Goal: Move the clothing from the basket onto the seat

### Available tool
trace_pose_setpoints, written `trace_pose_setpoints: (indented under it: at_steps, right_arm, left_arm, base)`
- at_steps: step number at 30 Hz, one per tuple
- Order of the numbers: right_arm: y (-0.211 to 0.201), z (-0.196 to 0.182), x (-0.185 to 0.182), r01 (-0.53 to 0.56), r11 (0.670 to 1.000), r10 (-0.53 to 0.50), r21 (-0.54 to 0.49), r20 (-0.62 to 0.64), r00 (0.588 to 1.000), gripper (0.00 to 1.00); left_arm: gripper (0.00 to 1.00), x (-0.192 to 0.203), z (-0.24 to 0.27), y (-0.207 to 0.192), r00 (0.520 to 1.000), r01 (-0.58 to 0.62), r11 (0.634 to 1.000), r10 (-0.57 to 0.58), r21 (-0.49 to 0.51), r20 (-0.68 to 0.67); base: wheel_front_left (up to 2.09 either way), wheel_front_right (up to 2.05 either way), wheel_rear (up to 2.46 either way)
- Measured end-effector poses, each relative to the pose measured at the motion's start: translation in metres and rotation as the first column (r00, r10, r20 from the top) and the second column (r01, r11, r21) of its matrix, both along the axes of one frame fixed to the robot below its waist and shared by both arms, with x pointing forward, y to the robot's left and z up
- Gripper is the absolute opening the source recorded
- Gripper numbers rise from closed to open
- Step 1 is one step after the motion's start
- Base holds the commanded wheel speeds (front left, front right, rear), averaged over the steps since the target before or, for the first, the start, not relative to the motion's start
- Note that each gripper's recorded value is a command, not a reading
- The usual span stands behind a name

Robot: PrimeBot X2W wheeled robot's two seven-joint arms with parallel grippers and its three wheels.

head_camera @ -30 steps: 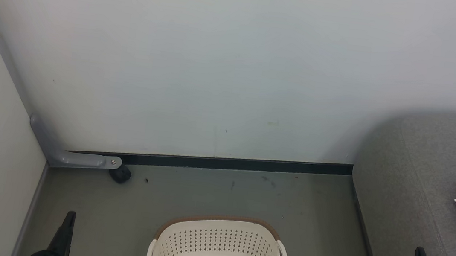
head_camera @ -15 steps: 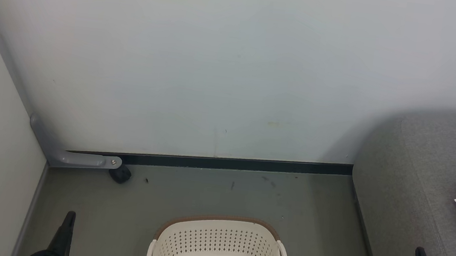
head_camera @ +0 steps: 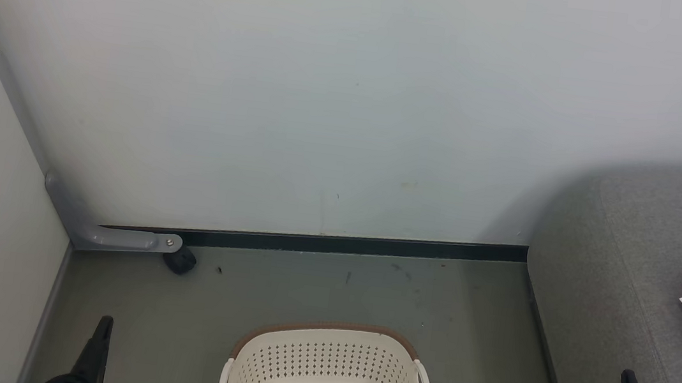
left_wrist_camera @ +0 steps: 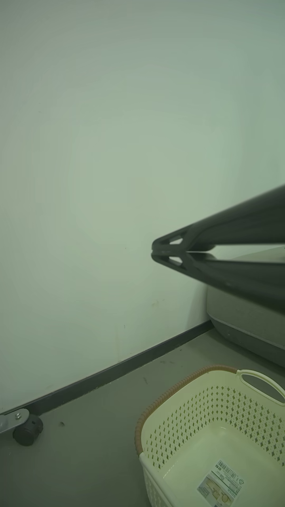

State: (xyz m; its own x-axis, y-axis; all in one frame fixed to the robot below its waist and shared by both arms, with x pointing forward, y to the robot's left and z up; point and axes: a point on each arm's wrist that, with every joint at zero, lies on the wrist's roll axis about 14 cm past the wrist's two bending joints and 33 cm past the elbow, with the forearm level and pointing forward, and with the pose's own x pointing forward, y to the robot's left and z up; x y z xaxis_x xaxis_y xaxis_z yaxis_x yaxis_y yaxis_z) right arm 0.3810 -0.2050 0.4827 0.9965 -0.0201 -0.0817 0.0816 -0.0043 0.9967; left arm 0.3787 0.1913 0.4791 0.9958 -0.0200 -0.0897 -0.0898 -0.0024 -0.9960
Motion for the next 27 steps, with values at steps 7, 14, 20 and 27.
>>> trace_pose_setpoints:
  at_steps: [7, 14, 20, 27]
  right_arm:
    - [0.0000, 0.0000, 0.0000, 0.000, 1.000, 0.000, 0.000, 0.000, 1.000, 0.00]
    - [0.0000, 0.0000, 0.0000, 0.000, 1.000, 0.000, 0.000, 0.000, 1.000, 0.00]
    - [0.0000, 0.0000, 0.0000, 0.000, 1.000, 0.000, 0.000, 0.000, 1.000, 0.00]
    - [0.0000, 0.0000, 0.0000, 0.000, 1.000, 0.000, 0.000, 0.000, 1.000, 0.00]
  left_arm:
    - [0.00, 0.0000, -0.0001, 0.0000, 1.000, 0.000, 1.000, 0.000, 0.000, 0.000]
    - [0.00, 0.0000, 0.0000, 0.0000, 1.000, 0.000, 1.000, 0.000, 0.000, 0.000]
    - [0.00, 0.0000, -0.0001, 0.0000, 1.000, 0.000, 1.000, 0.000, 0.000, 0.000]
    - [0.00, 0.0000, 0.0000, 0.0000, 1.000, 0.000, 1.000, 0.000, 0.000, 0.000]
  base:
    - [0.00, 0.00, 0.00]
    - [0.00, 0.00, 0.00]
    - [0.00, 0.00, 0.00]
    - [0.00, 0.00, 0.00]
